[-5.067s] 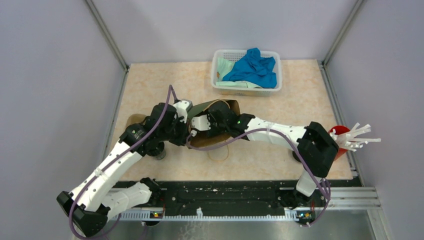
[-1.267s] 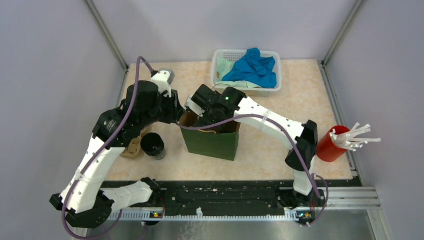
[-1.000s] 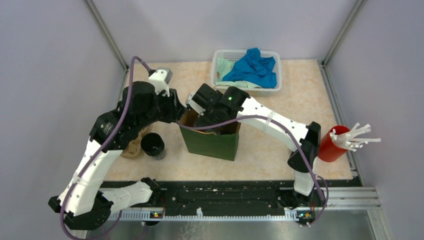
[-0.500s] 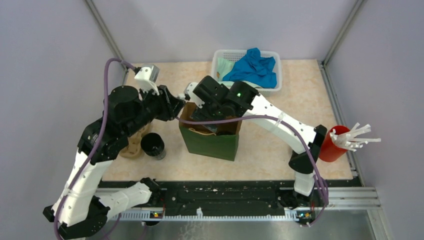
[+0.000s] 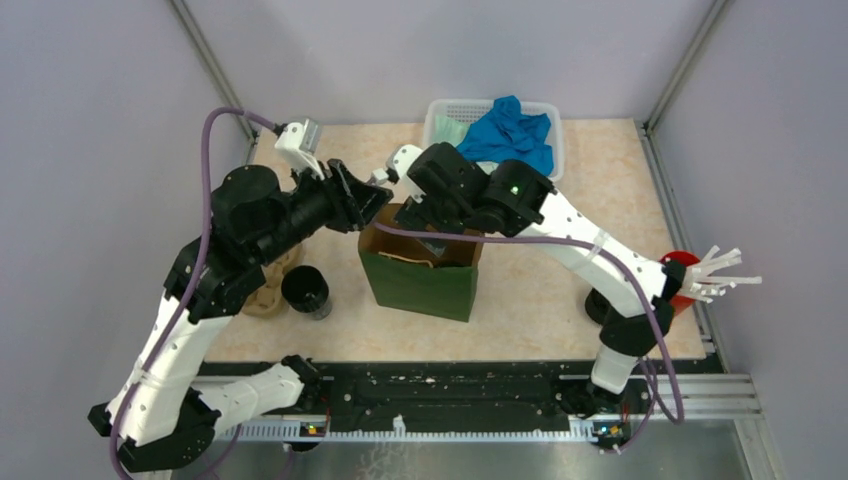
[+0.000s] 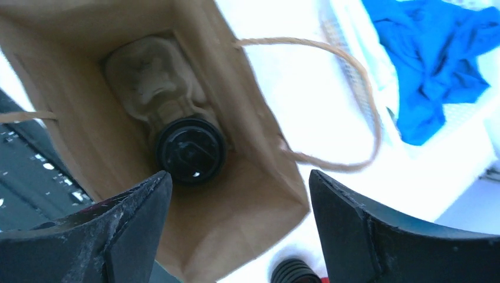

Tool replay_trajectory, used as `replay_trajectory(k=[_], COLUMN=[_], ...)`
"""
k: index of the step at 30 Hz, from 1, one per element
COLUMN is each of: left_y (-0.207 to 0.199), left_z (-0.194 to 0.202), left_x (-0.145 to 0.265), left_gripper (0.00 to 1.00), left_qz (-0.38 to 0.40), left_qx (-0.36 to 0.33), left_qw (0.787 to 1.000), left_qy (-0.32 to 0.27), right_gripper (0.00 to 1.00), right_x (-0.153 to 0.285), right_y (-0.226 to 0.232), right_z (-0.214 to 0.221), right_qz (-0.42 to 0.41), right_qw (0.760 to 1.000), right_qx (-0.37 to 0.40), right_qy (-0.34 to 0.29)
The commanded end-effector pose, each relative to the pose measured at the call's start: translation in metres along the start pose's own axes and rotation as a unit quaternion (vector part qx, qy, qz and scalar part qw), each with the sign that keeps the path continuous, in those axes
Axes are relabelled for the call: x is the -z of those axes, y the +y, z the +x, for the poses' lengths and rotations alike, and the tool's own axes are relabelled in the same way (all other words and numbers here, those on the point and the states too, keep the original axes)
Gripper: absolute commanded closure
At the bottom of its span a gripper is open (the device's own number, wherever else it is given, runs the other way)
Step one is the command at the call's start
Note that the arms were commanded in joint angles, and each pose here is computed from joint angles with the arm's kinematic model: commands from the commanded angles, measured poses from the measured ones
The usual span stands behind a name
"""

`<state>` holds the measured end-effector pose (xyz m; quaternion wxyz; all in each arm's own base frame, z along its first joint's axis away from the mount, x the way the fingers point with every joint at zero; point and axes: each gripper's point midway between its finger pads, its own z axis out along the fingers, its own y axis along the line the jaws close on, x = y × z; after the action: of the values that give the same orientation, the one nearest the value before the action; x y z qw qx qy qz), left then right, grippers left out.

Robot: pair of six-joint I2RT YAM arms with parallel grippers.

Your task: Pack the takeout coffee

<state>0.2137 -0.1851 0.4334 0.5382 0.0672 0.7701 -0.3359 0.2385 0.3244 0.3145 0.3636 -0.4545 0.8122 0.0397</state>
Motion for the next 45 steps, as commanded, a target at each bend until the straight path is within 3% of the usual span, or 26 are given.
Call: replay_trajectory(k=[1,3,6,11,16,19,23,25,30,33,39,45], left_y=[0.055,0.055,0.055,0.054,0.052,0.058,0.072,0.077,0.085,0.095,0.114,0.13], left_z=[0.047,0.047,0.046,0.043,0.041,0.048,0.063,0.069,0.086,0.09,0.1,0.101], left_x=[0.005,0.004,0.003,0.0,-0.004,-0.009,-0.015,-0.017,-0.025,-0.03,-0.047,-0.072], left_gripper=[0.5,0.5,0.5,0.49,0.47,0.43,0.42,0.37,0.25,0.23,0.37,0.54], left_qz=[-0.11,-0.111,-0.113,-0.113,-0.111,-0.124,-0.164,-0.175,-0.189,-0.197,-0.192,-0.201], left_qx=[-0.037,-0.037,-0.037,-0.043,-0.054,-0.056,-0.052,-0.051,-0.039,-0.04,-0.009,-0.033], left_qw=[0.99,0.99,0.989,0.989,0.988,0.984,0.972,0.968,0.959,0.955,0.95,0.949], left_qy=[0.085,0.084,0.084,0.089,0.097,0.118,0.159,0.175,0.207,0.218,0.246,0.242], right_gripper=[0.11,0.02,0.01,0.01,0.01,0.01,0.01,0.01,0.01,0.02,0.17,0.37], right_x=[0.158,0.173,0.19,0.171,0.127,0.099,0.062,0.044,0.027,0.018,-0.004,-0.023], right_y=[-0.09,-0.117,-0.157,-0.221,-0.234,-0.217,-0.165,-0.117,-0.044,-0.027,-0.03,-0.036], right_z=[-0.053,-0.04,-0.004,0.08,0.126,0.111,0.079,0.062,0.037,0.038,0.063,0.06], right_qz=[0.117,0.186,0.306,0.427,0.411,0.318,0.14,0.012,-0.095,-0.094,-0.011,0.023], right_qw=[0.939,0.913,0.861,0.806,0.825,0.862,0.89,0.889,0.87,0.861,0.887,0.9], right_qx=[-0.16,-0.205,-0.279,-0.369,-0.384,-0.389,-0.43,-0.455,-0.48,-0.498,-0.462,-0.433], right_qy=[-0.281,-0.3,-0.295,-0.179,-0.059,-0.059,-0.067,-0.058,-0.059,-0.046,0.019,0.041])
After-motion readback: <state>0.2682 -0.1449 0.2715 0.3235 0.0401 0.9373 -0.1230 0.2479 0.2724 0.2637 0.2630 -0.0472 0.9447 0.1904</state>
